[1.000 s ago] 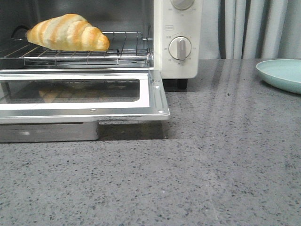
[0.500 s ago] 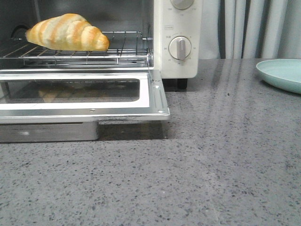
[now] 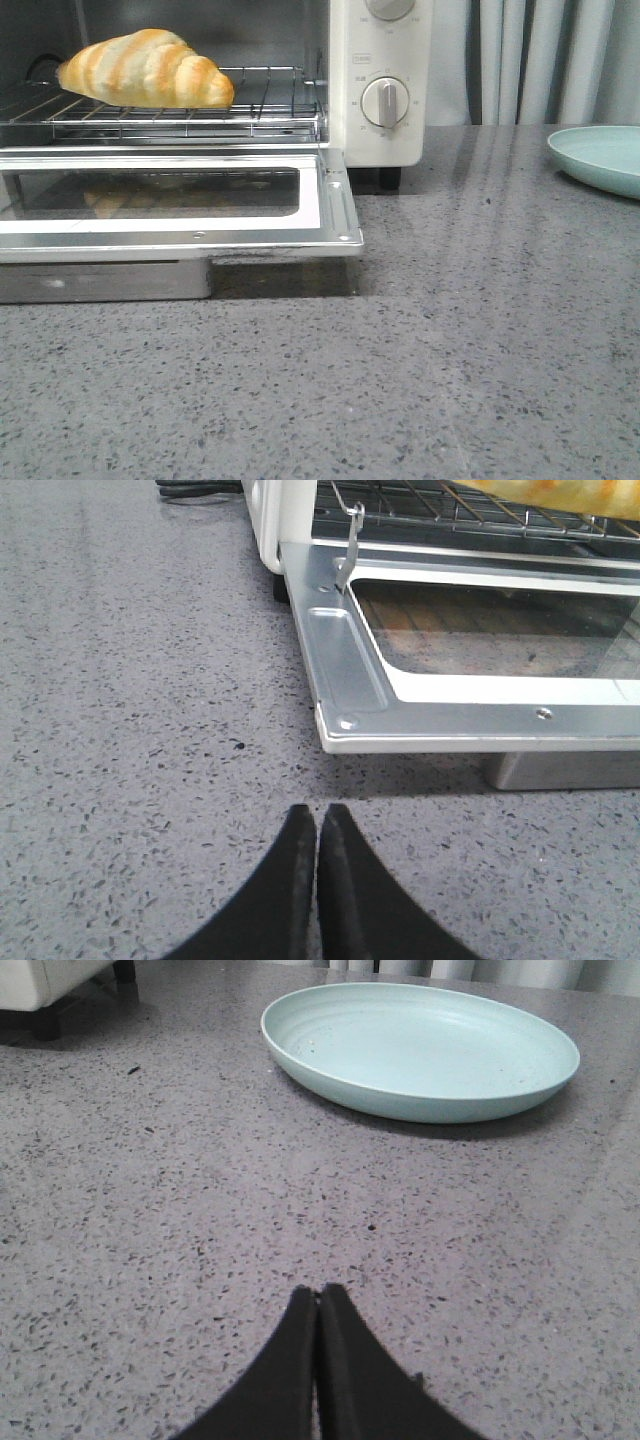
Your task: Put bread in oven
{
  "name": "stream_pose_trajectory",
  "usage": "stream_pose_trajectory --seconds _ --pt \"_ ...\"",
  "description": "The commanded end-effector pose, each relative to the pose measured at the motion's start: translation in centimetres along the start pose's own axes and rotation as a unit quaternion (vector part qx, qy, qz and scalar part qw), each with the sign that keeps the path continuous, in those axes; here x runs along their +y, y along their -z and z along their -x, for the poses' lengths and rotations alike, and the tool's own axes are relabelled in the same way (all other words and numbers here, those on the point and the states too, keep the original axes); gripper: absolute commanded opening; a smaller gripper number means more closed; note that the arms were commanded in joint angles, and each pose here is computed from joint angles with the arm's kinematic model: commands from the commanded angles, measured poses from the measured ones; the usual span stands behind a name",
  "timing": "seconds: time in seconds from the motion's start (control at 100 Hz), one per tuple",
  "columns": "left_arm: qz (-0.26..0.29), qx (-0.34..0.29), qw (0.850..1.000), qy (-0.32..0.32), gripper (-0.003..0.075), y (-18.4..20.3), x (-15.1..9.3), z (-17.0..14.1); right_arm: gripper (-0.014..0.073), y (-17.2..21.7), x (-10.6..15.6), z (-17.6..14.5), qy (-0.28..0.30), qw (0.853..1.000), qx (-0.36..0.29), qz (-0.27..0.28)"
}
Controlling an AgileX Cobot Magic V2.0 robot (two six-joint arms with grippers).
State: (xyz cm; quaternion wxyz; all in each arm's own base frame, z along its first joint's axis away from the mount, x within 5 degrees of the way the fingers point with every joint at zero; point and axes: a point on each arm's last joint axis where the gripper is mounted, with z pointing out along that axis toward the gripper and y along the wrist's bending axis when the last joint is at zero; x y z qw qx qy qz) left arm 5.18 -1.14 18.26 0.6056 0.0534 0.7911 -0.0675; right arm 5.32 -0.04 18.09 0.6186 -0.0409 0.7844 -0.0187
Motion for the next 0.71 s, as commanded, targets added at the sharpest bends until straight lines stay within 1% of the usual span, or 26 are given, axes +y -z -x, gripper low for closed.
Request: stream_pose_trajectory --seconds 0.0,0.7 --pt "0.000 -0.026 1.000 0.015 -0.0021 -0.07 0.03 -0.29 -0.0055 -0.05 -0.01 -0.07 0.002 1.000 -0.018 -0.004" --pt "0.000 -0.026 1.000 0.015 -0.0021 -0.07 0.03 -0.29 -0.0055 -0.05 -0.03 -0.07 0.005 1.000 -0.018 -0.005"
